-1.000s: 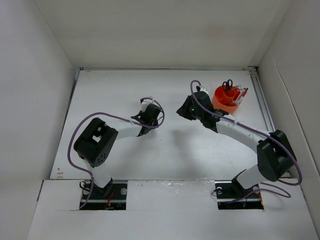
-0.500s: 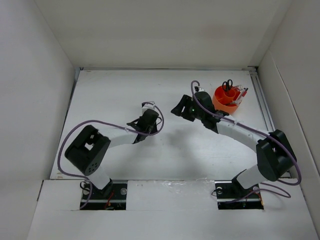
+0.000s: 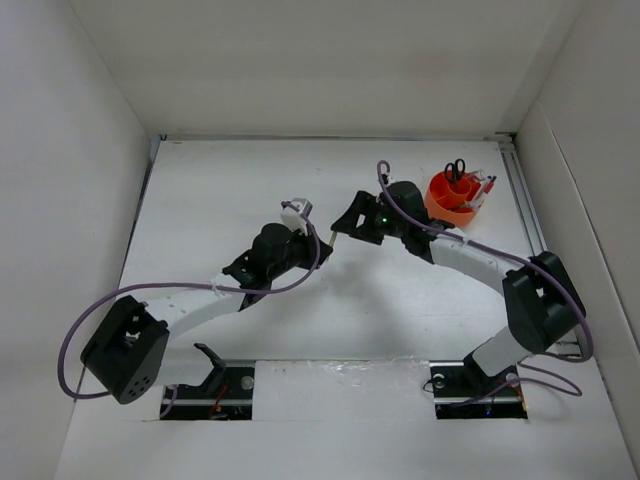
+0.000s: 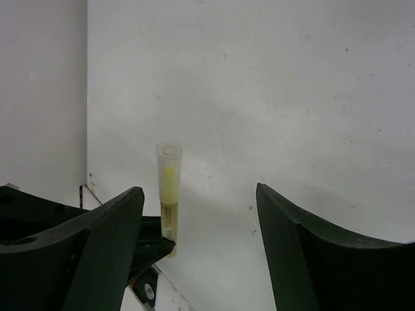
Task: Sort the stationery into containers
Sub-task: Place the pen in the storage box.
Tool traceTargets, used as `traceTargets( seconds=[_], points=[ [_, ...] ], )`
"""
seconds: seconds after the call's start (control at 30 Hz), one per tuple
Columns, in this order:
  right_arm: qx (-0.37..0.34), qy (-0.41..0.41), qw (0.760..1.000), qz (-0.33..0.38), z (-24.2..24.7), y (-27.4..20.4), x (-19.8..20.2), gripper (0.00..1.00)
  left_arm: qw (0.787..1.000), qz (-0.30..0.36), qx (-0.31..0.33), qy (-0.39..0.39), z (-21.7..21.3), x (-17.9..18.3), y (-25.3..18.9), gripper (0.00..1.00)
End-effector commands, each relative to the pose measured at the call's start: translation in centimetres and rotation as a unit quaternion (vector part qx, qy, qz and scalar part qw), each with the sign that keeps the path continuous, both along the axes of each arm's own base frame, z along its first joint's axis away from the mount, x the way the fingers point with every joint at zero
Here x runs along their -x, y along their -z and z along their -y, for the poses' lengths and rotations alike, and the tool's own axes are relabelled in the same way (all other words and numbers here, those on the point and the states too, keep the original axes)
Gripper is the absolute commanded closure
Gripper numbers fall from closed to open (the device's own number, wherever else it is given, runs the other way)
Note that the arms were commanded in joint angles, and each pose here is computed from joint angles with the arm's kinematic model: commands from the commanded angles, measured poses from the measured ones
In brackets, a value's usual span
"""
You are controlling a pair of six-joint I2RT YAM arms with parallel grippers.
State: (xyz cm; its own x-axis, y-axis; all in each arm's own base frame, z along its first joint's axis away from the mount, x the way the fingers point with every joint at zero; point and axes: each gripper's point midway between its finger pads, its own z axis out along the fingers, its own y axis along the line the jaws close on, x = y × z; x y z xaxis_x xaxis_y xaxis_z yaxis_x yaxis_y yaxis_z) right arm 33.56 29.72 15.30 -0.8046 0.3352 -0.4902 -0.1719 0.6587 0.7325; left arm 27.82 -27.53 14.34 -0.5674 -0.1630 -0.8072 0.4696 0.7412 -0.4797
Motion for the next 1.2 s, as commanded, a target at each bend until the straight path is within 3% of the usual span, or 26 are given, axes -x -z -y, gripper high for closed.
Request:
traceTargets(
  seconds=[0.0, 0.13, 0.23, 0.27, 0.37, 0.57, 0.6, 0.63, 0.8, 1.0, 1.17],
  points=[
    [-0.034, -0.04, 0.998, 0.025, -1.2, -1.5, 0.2, 0.24, 0.999, 0.024, 0.021, 0.04, 0.8, 1.0, -1.0, 1.0],
    [-0.034, -0.049, 0.998, 0.02, -1.6, -1.2, 0.6, 0.27, 0.998, 0.025, 0.029, 0.057, 1.2, 1.5, -1.3, 1.0],
    [-0.04, -0.051, 0.998, 0.028, -1.8, -1.6, 0.4, 0.45, 0.996, 0.02, 0.033, 0.075, 1.6, 1.9, -1.1, 1.0],
    [-0.037, -0.051, 0.998, 0.024, -1.8, -1.2, 0.4, 0.6, 0.997, 0.017, 0.03, 0.075, 1.7, 1.9, -0.8, 1.0],
    [-0.043, -0.07, 0.997, 0.014, -2.3, -0.8, 0.8, 0.66, 0.996, 0.021, 0.034, 0.075, 1.7, 1.8, -1.0, 1.0],
    [-0.047, -0.08, 0.996, 0.005, -2.4, -0.5, 0.7, 0.94, 0.997, 0.03, 0.037, 0.066, 1.5, 1.6, -1.7, 1.0],
    [-0.047, -0.08, 0.996, 0.005, -2.4, -0.5, 0.7, 0.97, 0.997, 0.035, 0.038, 0.061, 1.5, 1.4, -1.9, 0.98],
    [-0.044, -0.073, 0.996, 0.006, -2.3, -0.4, 0.5, 1.0, 0.997, 0.035, 0.038, 0.061, 1.5, 1.4, -1.9, 0.85],
    [-0.035, -0.029, 0.999, 0.016, 0.1, -0.5, -0.8, 1.0, 0.997, 0.041, 0.035, 0.058, 1.4, 1.1, -2.6, 0.58],
    [-0.034, 0.043, 0.997, 0.046, 4.2, -2.4, -2.6, 1.0, 0.996, 0.053, 0.026, 0.063, 0.7, 1.8, -4.2, 0.47],
    [-0.036, 0.184, 0.979, 0.075, 11.4, -5.3, -4.8, 1.0, 0.995, 0.078, 0.034, 0.049, -0.5, 2.4, -5.8, 0.42]
  ],
)
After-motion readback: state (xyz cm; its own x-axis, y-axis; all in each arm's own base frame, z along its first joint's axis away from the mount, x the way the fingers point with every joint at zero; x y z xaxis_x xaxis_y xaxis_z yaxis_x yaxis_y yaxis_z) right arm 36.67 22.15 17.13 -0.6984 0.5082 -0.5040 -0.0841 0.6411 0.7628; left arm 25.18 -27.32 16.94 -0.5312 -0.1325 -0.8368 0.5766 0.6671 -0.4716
